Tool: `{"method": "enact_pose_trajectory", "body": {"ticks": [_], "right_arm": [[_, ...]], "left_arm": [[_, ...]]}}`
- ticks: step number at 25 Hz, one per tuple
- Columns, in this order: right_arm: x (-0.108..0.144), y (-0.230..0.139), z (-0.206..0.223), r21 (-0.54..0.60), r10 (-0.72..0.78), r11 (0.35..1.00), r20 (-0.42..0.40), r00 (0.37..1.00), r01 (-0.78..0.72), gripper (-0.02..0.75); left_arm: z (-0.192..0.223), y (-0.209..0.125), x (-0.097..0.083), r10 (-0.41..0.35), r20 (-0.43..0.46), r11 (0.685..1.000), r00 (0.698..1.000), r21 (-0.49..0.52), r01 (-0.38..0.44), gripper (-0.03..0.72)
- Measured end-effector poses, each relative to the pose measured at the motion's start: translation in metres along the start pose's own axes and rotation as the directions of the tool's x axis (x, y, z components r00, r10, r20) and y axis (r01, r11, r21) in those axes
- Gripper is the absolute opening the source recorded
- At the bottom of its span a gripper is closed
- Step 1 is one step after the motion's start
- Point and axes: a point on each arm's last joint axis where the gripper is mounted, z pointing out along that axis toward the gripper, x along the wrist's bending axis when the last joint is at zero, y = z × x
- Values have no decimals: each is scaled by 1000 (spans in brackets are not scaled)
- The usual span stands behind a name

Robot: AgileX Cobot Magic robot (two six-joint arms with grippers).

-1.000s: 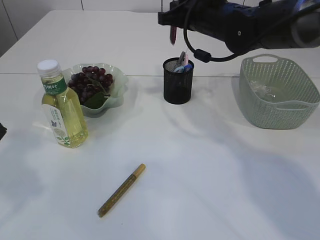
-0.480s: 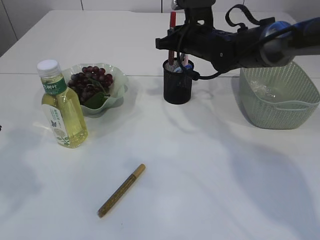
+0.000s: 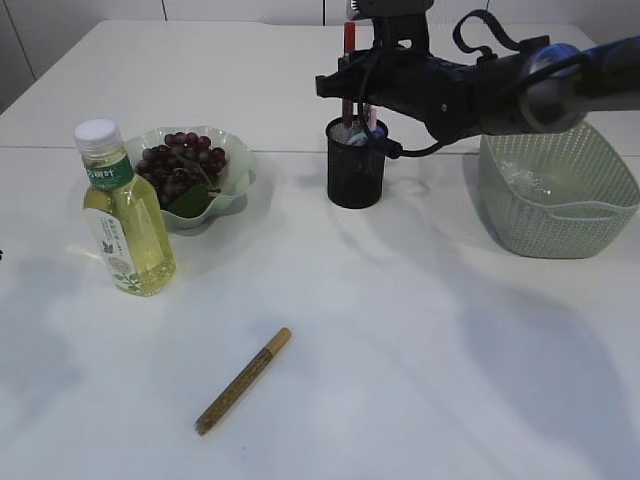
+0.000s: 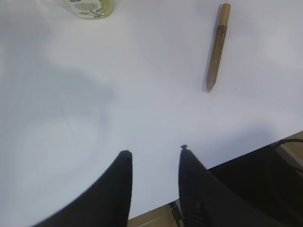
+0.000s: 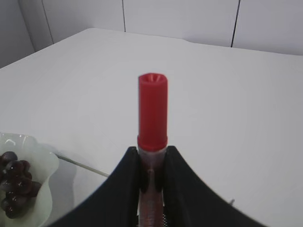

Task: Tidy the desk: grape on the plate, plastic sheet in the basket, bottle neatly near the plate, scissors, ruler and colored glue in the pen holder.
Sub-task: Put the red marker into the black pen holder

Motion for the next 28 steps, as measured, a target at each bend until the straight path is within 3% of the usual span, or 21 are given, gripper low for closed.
{"method": "enact_pose_trajectory", "body": {"ticks": [18, 24, 28], "right_arm": [[-8, -4, -1, 57, 39, 998, 19, 999, -40, 273], [-7, 34, -16, 121, 59, 991, 11, 998, -60, 281], [-5, 64, -33, 245, 118, 963, -3, 993, -113, 281]], "left_arm": [[0, 0, 0, 0, 0, 1000, 1000, 0, 0, 243], [0, 0, 0, 0, 0, 1000, 1000, -2, 0, 243], [0, 0, 0, 0, 0, 1000, 1000, -2, 0, 243]]}}
